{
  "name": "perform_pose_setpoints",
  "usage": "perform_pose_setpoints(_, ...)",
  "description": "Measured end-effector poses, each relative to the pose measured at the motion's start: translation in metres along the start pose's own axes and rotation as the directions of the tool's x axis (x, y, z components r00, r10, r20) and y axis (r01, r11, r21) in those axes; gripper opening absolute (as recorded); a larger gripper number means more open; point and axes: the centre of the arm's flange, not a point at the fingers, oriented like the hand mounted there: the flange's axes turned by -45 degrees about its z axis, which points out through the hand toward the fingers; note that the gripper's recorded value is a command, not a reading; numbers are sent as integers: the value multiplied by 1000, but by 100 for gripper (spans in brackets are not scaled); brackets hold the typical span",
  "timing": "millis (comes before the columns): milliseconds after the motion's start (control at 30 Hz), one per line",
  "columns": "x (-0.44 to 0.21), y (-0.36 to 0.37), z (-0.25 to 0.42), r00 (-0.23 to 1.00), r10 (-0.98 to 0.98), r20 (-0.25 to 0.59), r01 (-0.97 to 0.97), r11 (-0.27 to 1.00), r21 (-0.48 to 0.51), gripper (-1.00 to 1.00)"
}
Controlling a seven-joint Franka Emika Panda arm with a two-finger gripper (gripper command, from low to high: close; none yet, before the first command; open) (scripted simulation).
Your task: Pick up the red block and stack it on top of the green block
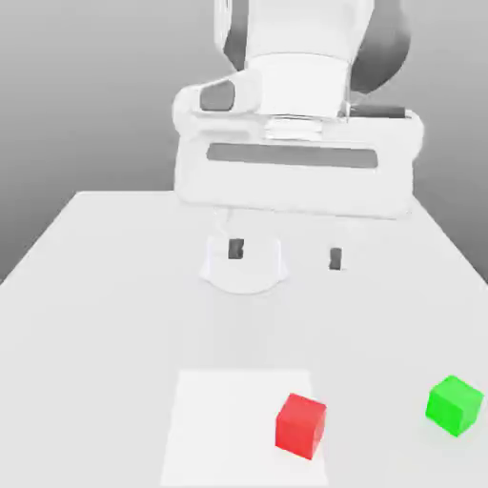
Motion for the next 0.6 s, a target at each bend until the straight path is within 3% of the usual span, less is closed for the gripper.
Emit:
perform_pose_setpoints(233,-69,-6,120,970,117,211,-109,993,-52,0)
perform_pose_setpoints(433,-94,-4,191,960,140,241,-129,990,-63,0)
perform_pose_setpoints(467,-96,-4,198,960,140,241,-128,990,-63,-100)
perform_pose_setpoints(600,-96,-4,198,961,140,240,-129,990,-62,-100)
